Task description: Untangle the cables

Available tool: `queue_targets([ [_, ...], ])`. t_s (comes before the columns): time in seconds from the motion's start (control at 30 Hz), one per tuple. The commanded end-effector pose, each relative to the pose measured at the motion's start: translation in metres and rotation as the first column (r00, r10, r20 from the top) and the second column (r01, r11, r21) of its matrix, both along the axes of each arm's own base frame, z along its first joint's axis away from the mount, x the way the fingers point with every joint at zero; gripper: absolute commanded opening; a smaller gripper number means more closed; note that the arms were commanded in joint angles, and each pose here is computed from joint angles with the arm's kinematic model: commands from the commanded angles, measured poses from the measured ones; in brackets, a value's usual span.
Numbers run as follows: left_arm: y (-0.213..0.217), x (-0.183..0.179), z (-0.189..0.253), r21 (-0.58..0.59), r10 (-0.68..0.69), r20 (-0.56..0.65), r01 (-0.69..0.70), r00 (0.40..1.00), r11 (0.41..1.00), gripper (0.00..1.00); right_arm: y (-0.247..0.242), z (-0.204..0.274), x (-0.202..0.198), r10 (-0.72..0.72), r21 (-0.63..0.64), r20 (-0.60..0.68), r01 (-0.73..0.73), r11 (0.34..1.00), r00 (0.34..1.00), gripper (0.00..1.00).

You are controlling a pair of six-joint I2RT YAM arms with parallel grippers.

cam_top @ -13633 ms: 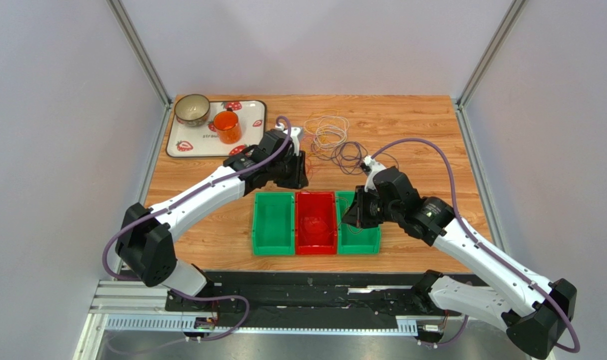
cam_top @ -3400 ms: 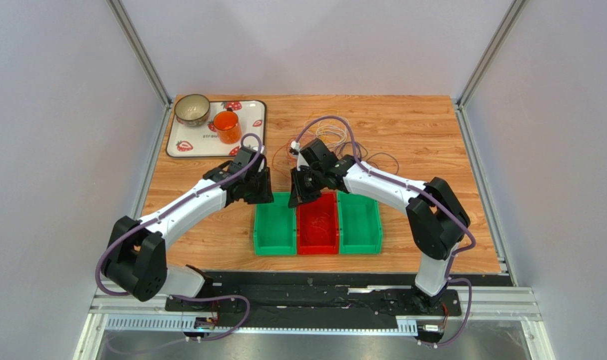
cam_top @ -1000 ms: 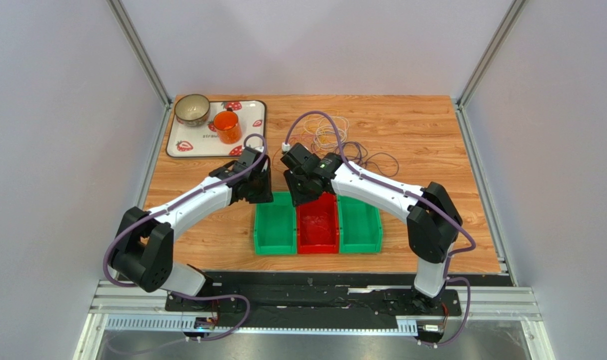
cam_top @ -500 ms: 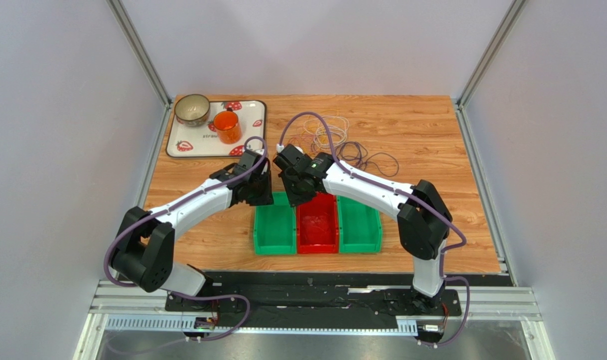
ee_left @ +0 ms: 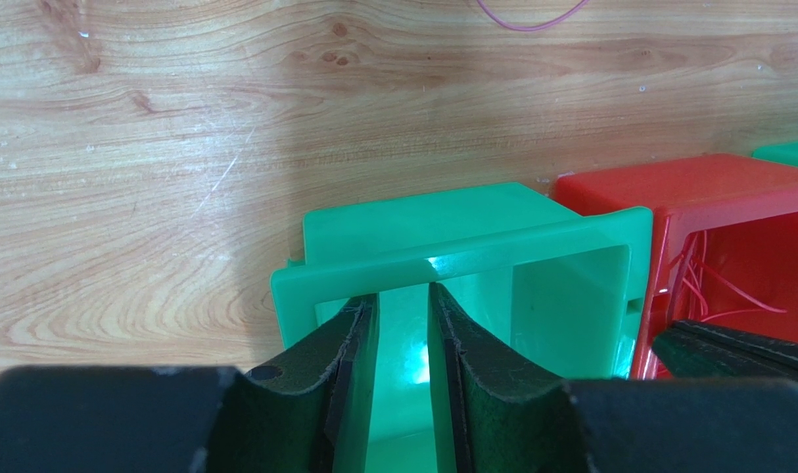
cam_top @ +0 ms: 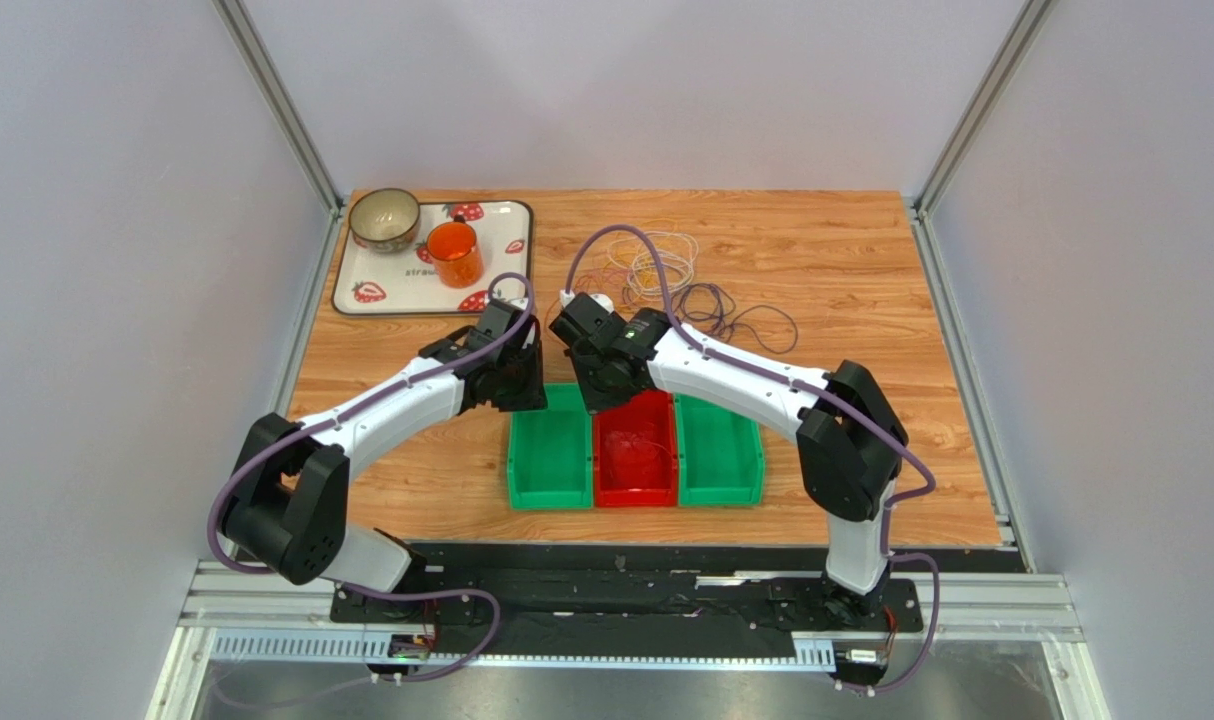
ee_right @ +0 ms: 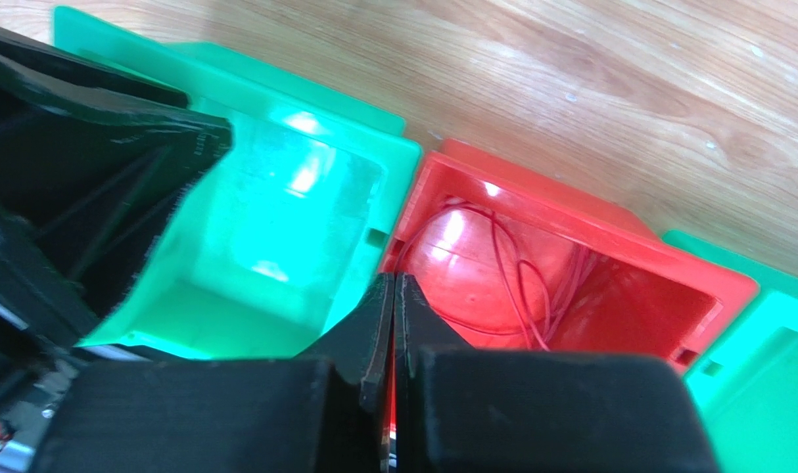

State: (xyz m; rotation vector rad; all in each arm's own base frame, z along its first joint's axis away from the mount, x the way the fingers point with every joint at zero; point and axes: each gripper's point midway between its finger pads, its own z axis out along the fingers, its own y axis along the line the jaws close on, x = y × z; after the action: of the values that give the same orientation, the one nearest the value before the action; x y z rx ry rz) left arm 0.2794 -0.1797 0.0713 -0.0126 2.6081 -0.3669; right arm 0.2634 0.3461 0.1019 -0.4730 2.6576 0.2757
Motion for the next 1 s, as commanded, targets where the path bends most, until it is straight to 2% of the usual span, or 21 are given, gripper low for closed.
queue_targets([
  [0.0, -0.001, 0.004, 0.011, -0.017, -0.003, 0.044, 0.003, 0.999, 1.0, 0.33, -0.026, 0.003, 0.004, -0.046, -0.045, 0.037, 0.048, 0.998, 0.998, 0.0],
  [0.33, 0.0, 0.003, 0.012, -0.015, -0.003, 0.04, 0.003, 0.999, 1.0, 0.33, -0.029, -0.009, 0.006, -0.067, -0.002, 0.006, 0.067, 0.998, 0.998, 0.0],
  [0.67, -0.004, 0.004, 0.019, -0.03, -0.011, 0.047, 0.013, 0.999, 0.999, 0.33, 0.009, -0.009, 0.016, -0.066, 0.217, -0.017, 0.068, 0.974, 0.998, 0.0],
  [0.97, -0.01, 0.004, 0.033, -0.065, -0.027, 0.057, 0.03, 0.998, 0.997, 0.37, 0.01, -0.01, 0.025, -0.088, 0.296, -0.042, 0.096, 0.95, 0.995, 0.01],
])
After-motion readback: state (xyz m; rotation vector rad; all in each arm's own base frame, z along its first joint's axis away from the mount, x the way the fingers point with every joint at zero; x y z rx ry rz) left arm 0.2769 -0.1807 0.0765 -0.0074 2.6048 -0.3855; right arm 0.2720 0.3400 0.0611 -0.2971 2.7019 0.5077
